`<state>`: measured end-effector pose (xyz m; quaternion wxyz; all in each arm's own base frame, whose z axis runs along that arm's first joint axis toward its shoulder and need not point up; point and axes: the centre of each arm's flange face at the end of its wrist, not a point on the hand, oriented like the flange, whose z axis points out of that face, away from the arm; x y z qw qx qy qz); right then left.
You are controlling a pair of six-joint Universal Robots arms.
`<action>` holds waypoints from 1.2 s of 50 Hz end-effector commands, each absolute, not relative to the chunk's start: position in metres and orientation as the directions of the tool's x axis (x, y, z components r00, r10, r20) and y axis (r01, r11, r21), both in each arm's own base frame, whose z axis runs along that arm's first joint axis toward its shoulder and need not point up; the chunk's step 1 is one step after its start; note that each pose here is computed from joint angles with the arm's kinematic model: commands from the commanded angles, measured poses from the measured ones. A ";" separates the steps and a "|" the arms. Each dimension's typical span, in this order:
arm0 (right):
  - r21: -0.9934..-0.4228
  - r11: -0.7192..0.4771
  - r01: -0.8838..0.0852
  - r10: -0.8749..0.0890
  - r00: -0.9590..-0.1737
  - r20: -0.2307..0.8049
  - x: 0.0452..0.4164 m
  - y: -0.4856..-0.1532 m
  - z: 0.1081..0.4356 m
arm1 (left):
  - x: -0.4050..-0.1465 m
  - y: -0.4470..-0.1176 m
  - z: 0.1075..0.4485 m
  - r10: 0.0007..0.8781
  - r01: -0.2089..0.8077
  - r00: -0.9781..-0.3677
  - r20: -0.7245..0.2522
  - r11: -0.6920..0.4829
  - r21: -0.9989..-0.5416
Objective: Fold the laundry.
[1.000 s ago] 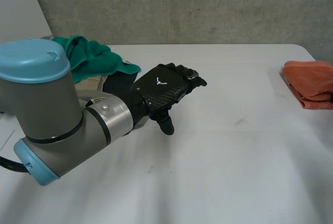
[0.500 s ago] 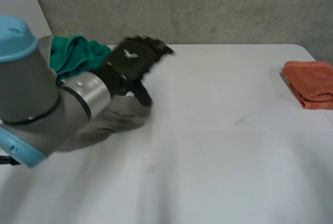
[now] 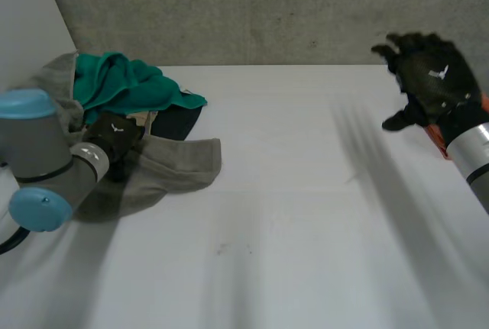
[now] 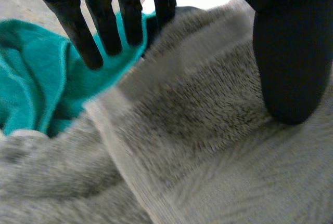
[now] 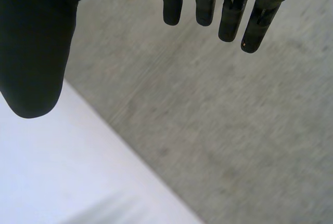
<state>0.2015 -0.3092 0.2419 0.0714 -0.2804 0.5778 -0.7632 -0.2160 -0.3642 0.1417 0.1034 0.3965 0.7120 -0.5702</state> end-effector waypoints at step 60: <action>-0.876 0.150 -0.459 -0.766 -0.614 0.191 0.257 -0.207 0.200 | -0.200 -0.268 0.183 0.436 0.501 -0.805 -0.403 0.136 -0.855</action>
